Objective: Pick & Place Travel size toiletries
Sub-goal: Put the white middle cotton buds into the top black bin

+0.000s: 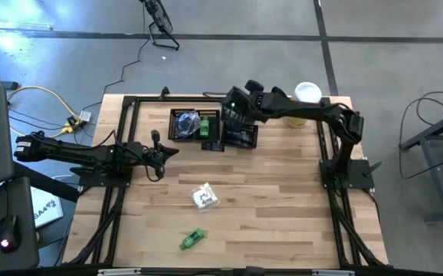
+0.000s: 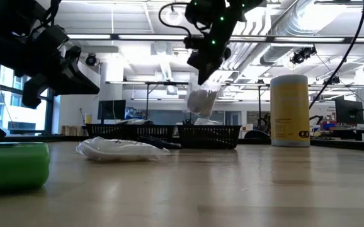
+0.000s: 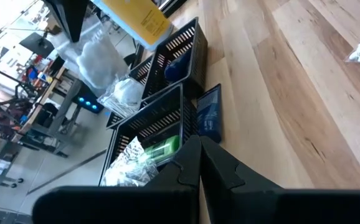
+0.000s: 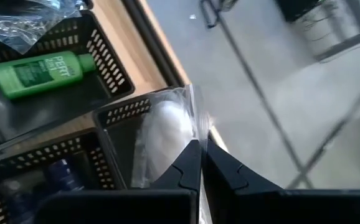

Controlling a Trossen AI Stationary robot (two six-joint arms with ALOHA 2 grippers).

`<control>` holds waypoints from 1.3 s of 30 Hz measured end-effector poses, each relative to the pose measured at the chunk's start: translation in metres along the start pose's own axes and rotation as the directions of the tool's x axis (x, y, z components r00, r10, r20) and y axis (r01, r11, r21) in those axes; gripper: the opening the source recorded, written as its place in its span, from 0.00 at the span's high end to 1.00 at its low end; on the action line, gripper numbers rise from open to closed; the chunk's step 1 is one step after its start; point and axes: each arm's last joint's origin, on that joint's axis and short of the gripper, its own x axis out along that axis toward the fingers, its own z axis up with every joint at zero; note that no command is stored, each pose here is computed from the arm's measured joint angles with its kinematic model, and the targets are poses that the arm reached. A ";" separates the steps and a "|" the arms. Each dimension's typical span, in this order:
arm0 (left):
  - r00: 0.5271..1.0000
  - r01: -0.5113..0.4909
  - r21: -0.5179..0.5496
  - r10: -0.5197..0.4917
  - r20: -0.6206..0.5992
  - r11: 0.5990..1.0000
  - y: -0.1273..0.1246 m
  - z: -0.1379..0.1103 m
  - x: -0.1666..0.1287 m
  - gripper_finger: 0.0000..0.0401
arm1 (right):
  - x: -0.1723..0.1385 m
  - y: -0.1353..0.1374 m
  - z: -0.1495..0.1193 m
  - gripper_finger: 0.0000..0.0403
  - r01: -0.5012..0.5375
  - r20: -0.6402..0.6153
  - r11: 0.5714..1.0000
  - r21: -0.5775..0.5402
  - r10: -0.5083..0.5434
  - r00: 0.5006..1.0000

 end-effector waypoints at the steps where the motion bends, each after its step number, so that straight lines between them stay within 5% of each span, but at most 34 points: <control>1: 1.000 0.000 0.000 0.000 0.000 1.000 0.000 0.000 0.000 1.00 | 0.003 -0.004 0.000 0.99 -0.024 -0.003 1.000 0.008 0.024 1.000; 12: 1.000 -0.002 0.000 0.002 -0.001 1.000 0.000 0.000 0.000 1.00 | 0.037 -0.019 -0.009 0.99 -0.173 -0.061 0.983 0.059 0.177 0.982; 30: 1.000 -0.003 -0.003 0.003 0.001 1.000 0.000 0.000 0.000 1.00 | 0.068 -0.020 -0.016 0.99 -0.137 -0.096 0.989 0.058 0.142 0.985; 39: 1.000 -0.003 -0.005 0.003 0.001 1.000 0.000 0.000 0.000 1.00 | 0.062 -0.008 -0.013 0.73 -0.125 -0.085 0.992 0.034 0.128 0.988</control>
